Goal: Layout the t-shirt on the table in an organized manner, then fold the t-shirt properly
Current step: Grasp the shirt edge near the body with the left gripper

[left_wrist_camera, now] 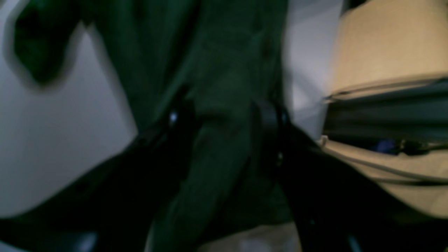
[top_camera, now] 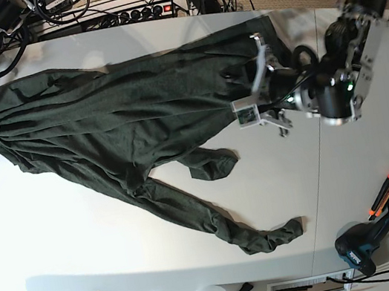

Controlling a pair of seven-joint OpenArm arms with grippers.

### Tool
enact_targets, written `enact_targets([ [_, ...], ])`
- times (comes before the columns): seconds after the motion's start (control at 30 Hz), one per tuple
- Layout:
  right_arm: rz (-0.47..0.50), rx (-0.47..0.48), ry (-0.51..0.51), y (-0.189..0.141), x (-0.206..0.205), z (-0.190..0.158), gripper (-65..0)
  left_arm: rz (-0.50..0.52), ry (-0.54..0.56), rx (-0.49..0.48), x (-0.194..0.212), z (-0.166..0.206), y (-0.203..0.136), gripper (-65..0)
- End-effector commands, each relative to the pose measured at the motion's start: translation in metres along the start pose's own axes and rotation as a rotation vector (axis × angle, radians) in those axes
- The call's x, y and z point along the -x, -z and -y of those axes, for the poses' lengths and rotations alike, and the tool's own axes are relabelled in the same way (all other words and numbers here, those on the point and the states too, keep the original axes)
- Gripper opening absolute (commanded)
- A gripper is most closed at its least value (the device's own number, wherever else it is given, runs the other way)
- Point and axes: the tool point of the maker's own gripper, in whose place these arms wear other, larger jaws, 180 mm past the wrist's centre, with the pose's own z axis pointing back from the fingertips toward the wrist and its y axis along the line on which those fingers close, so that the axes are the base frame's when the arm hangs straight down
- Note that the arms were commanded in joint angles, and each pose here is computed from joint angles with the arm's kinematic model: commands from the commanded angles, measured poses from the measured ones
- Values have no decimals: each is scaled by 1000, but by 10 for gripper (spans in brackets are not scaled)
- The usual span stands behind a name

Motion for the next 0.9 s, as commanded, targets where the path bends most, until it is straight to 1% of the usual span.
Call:
enact_targets([
  [0.0,58,-6,-18,-3,-22,0,-650,3,23,-40,0,-7,-9,-406],
  [0.1,58,-6,-18,-3,-22,0,-650,-77,14,-72,30,-7,-13,-406],
  [0.17,59,-6,-17,-3,-22,0,-650,-111,-3,-60,45,-1,-14,-406],
  [0.23,58,-6,-17,-3,-22,0,-650,-121,-17,-45,53,5,-13,-406],
  [0.3,57,-6,-17,-3,-22,0,-650,-127,-23,-39,56,9,-11,-406],
  [0.37,56,-6,-18,-3,-22,0,-650,-139,-16,-54,59,7,-10,-406],
  [0.6,50,-6,-17,-3,-21,0,-650,-194,51,-170,68,-14,-14,-406],
  [0.77,50,-7,-17,-3,-20,0,-650,-210,38,-168,74,-15,-13,-406],
  [0.87,50,-7,-17,-3,-20,0,-650,-239,29,-175,84,-17,-12,-407],
])
